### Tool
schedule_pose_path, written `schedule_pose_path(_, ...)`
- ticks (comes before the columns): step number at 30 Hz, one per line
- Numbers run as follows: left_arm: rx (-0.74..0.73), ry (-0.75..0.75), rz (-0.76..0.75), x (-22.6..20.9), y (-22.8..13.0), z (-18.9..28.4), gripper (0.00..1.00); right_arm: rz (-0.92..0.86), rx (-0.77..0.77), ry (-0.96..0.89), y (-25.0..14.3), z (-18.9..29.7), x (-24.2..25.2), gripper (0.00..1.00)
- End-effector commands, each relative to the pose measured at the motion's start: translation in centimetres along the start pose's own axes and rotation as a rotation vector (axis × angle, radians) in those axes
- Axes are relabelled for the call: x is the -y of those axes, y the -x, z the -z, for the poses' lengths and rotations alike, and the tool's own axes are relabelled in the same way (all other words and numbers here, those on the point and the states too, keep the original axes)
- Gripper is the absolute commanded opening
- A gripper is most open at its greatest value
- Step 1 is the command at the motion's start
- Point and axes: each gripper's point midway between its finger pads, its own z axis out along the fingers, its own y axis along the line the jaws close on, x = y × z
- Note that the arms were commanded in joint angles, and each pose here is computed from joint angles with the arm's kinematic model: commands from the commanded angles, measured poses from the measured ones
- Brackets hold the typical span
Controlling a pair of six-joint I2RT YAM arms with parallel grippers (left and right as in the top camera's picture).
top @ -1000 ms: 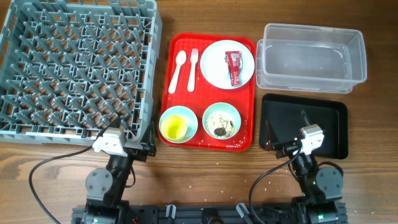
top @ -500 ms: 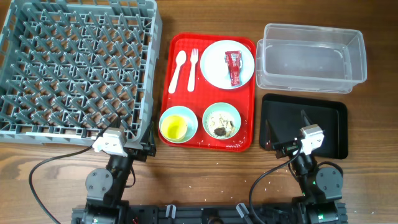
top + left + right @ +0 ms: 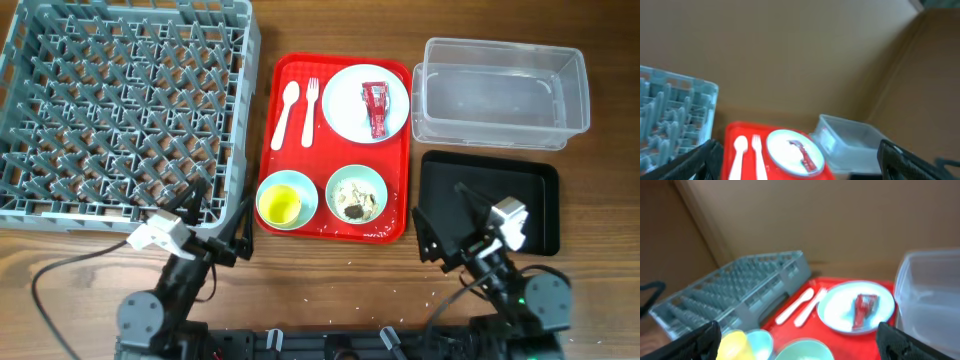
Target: Sort waste into correct bins and load items into the dishwasher rack
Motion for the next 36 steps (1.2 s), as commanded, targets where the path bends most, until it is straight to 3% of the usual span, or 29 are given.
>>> schedule_pose_path(1, 0.001, -0.016, 0.046, 3.5, 6.2, 0.5, 1.00, -0.002, -0.058, 0.026, 4.6, 0.3, -2.4, 1.00)
schedule_pose_path(7, -0.360, 0.147, -0.023, 3.4, 8.7, -3.4, 1.00, -0.093, -0.492, -0.062, 10.1, -2.3, -3.4, 1.00)
schedule_pose_path(9, -0.421, 0.173, -0.004, 3.1, 9.1, -5.2, 1.00, -0.096, -0.567, -0.071, 11.4, -4.4, -2.9, 1.00)
schedule_pose_path(12, -0.491, 0.183, 0.023, 2.5, 8.0, -6.8, 1.00, -0.298, -0.623, -0.099, 10.6, -8.4, -1.3, 1.00)
schedule_pose_path(15, -0.530, 0.200, 0.035, 1.9, 7.0, -7.0, 1.00, -0.243, -0.723, -0.032, 7.0, -13.1, -0.4, 1.00)
schedule_pose_path(20, -0.578, 0.220, 0.050, 1.6, 6.0, -6.3, 1.00, -0.012, -0.891, -0.390, -4.3, -20.7, 7.0, 0.79)
schedule_pose_path(24, -0.619, 0.238, 0.063, 1.3, 5.1, -5.6, 1.00, -0.002, -0.930, -0.420, -11.5, -25.0, 9.9, 0.70)
schedule_pose_path(30, -0.622, 0.239, 0.064, 1.3, 5.0, -5.5, 1.00, -0.065, -0.879, -0.456, -15.0, -27.6, 11.6, 0.69)
schedule_pose_path(34, -0.622, 0.239, 0.064, 1.3, 5.0, -5.5, 1.00, -0.092, -0.935, -0.439, -17.6, -27.4, 11.4, 0.50)
schedule_pose_path(36, -0.622, 0.239, 0.064, 1.3, 5.0, -5.5, 1.00, -0.091, -0.946, -0.439, -17.8, -27.2, 11.2, 0.48)
